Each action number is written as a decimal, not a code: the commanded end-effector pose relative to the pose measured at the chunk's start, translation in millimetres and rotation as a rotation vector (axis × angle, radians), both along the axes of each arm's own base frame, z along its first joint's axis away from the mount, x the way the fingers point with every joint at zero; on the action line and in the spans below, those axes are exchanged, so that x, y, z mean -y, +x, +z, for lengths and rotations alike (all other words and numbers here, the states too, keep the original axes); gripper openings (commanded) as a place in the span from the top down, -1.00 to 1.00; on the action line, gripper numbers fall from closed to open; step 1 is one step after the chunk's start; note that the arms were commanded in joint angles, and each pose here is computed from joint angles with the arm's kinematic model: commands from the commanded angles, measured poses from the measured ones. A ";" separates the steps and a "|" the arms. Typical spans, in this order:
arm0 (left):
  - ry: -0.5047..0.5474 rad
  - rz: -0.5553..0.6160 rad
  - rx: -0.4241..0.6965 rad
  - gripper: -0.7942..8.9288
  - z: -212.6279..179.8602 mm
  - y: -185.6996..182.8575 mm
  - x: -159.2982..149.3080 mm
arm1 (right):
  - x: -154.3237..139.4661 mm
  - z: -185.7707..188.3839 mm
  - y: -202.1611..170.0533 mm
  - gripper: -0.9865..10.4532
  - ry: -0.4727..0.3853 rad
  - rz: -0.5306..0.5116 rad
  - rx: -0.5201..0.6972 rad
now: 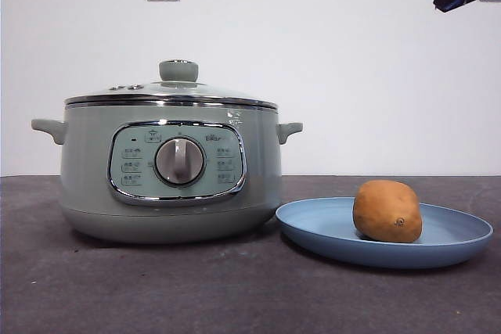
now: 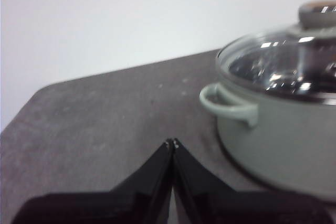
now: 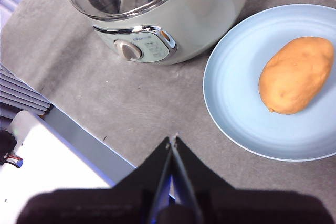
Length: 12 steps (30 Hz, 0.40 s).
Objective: Take the potato out from the steamer,put the potato on the plate,close the lid
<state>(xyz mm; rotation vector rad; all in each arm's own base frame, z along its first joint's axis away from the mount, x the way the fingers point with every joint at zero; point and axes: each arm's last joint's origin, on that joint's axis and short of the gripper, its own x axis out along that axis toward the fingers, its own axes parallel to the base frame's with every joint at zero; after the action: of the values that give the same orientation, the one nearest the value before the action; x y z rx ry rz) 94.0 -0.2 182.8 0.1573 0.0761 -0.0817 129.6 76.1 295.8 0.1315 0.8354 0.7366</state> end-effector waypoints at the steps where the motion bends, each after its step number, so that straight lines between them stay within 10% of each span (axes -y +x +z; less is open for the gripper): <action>1: -0.008 0.021 -0.009 0.84 -12.7 0.8 -0.8 | -0.1 -1.7 -0.1 0.83 -0.001 -0.004 -0.006; 12: -0.031 0.035 -0.082 0.84 -34.1 2.2 -1.2 | -0.1 -1.7 -0.1 0.83 0.000 -0.004 -0.006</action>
<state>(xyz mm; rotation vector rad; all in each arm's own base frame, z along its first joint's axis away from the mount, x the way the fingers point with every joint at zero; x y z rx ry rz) 95.8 0.6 154.2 0.1369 0.1399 -0.0602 129.6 76.1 295.7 0.1316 0.8358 0.7369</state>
